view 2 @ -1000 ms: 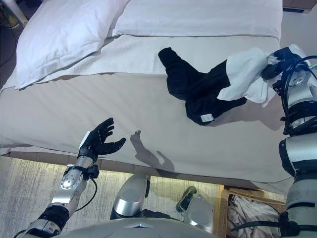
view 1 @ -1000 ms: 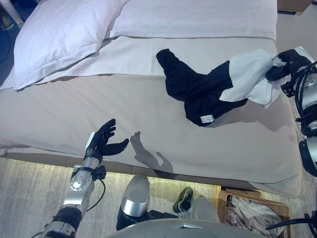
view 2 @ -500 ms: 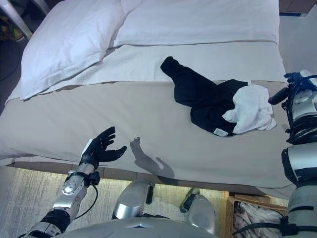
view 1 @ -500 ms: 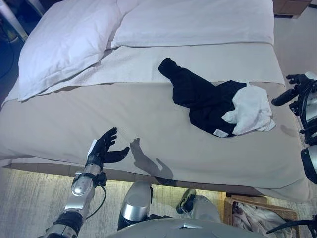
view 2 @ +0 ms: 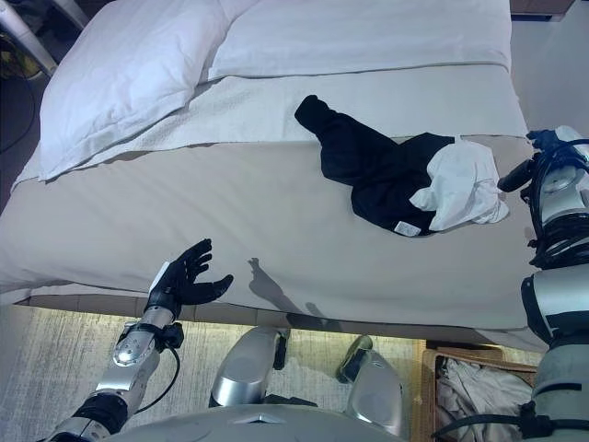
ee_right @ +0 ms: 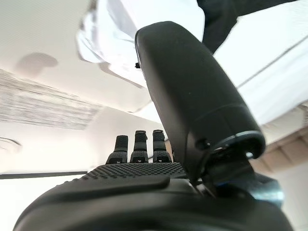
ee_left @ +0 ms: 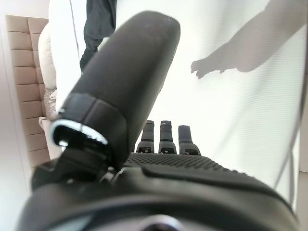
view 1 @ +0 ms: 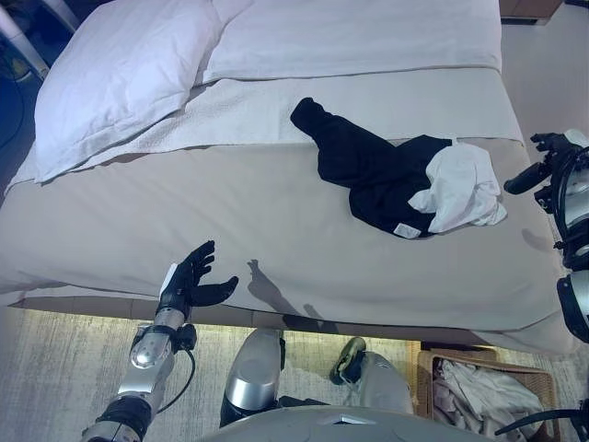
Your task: Pick up the clothes from the bed and place them into the basket
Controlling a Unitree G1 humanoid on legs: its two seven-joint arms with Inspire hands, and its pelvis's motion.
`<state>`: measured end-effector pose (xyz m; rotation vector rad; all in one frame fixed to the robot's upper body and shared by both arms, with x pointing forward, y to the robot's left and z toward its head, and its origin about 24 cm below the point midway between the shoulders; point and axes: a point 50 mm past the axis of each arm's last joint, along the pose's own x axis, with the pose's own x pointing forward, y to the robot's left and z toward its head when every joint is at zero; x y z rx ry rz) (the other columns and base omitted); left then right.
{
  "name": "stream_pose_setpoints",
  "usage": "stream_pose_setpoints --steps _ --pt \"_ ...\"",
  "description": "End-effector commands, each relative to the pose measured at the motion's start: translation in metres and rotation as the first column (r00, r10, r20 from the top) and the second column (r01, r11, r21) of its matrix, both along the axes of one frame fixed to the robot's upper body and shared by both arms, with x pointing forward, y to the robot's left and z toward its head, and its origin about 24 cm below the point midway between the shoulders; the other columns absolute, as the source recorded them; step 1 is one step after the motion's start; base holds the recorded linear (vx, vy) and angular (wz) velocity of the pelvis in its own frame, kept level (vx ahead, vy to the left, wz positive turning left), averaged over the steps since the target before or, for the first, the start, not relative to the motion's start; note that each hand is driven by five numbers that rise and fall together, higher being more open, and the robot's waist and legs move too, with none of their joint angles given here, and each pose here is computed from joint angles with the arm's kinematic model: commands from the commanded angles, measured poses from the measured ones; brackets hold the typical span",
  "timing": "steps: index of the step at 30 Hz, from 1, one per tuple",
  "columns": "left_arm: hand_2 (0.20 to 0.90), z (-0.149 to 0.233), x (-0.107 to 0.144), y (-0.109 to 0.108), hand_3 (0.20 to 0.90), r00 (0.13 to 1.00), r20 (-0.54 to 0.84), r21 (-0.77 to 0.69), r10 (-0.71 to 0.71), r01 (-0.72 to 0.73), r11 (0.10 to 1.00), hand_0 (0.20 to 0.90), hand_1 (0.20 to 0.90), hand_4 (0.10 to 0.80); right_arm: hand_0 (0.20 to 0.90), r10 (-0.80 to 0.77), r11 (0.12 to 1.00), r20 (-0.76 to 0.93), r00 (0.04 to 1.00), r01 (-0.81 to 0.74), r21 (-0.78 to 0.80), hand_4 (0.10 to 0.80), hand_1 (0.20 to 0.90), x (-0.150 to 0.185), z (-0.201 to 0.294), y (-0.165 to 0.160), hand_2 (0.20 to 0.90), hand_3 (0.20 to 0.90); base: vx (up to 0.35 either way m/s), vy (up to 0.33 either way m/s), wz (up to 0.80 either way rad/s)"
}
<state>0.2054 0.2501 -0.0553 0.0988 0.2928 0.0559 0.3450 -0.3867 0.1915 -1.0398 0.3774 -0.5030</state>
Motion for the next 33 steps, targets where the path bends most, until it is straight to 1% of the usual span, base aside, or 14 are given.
stream_pose_setpoints --steps 1,7,13,16,23,26,29,33 --pt "0.9 0.024 0.006 -0.004 0.9 0.986 0.16 -0.008 -0.035 0.037 0.999 0.9 0.9 0.8 0.9 0.118 0.979 0.267 0.957 -0.068 -0.192 0.8 0.9 0.013 0.085 0.023 0.9 0.9 0.042 0.03 0.12" --pt "0.9 0.023 0.004 -0.004 0.9 0.985 0.169 -0.019 -0.027 0.031 0.999 0.9 0.9 0.8 0.9 0.15 0.965 0.27 0.951 -0.082 -0.248 0.8 0.9 0.021 0.095 0.036 0.9 0.9 -0.019 0.033 0.13" --pt "0.9 0.028 0.005 -0.004 0.9 0.979 0.198 -0.013 -0.047 0.05 0.999 0.9 0.9 0.8 0.9 0.128 0.971 0.302 0.945 -0.057 -0.231 0.8 0.9 0.023 0.104 0.042 0.9 0.9 -0.051 -0.021 0.17" --pt "0.9 0.029 0.005 -0.008 0.9 0.976 0.211 -0.019 -0.063 0.068 0.997 0.9 0.9 0.8 0.9 0.118 0.971 0.287 0.951 -0.05 -0.233 0.8 0.9 0.024 0.104 0.042 0.9 0.9 -0.058 0.016 0.12" --pt "0.9 0.032 0.006 -0.014 0.9 0.97 0.237 -0.034 -0.063 0.073 0.997 0.9 0.9 0.8 0.9 0.05 0.976 0.228 0.972 0.001 -0.218 0.8 0.9 0.023 0.093 0.036 0.9 0.9 -0.046 0.01 0.02" --pt "0.9 0.034 0.007 -0.013 0.9 0.969 0.242 -0.036 -0.055 0.066 0.997 0.9 0.9 0.8 0.9 0.01 0.972 0.216 0.976 0.041 -0.23 0.8 0.9 0.02 0.09 0.029 0.9 0.9 -0.05 -0.004 -0.01" --pt "0.9 0.034 0.008 -0.011 0.9 0.969 0.24 -0.039 -0.049 0.06 0.997 0.9 0.9 0.8 0.9 -0.042 0.969 0.223 0.974 0.094 -0.227 0.8 0.9 0.013 0.089 0.017 0.9 0.9 -0.026 -0.009 -0.08" --pt "0.9 0.033 0.006 -0.011 0.9 0.972 0.23 -0.035 -0.05 0.06 0.998 0.9 0.9 0.8 0.9 -0.044 0.968 0.243 0.969 0.101 -0.229 0.8 0.9 0.009 0.089 0.011 0.9 0.9 0.006 -0.01 -0.07"
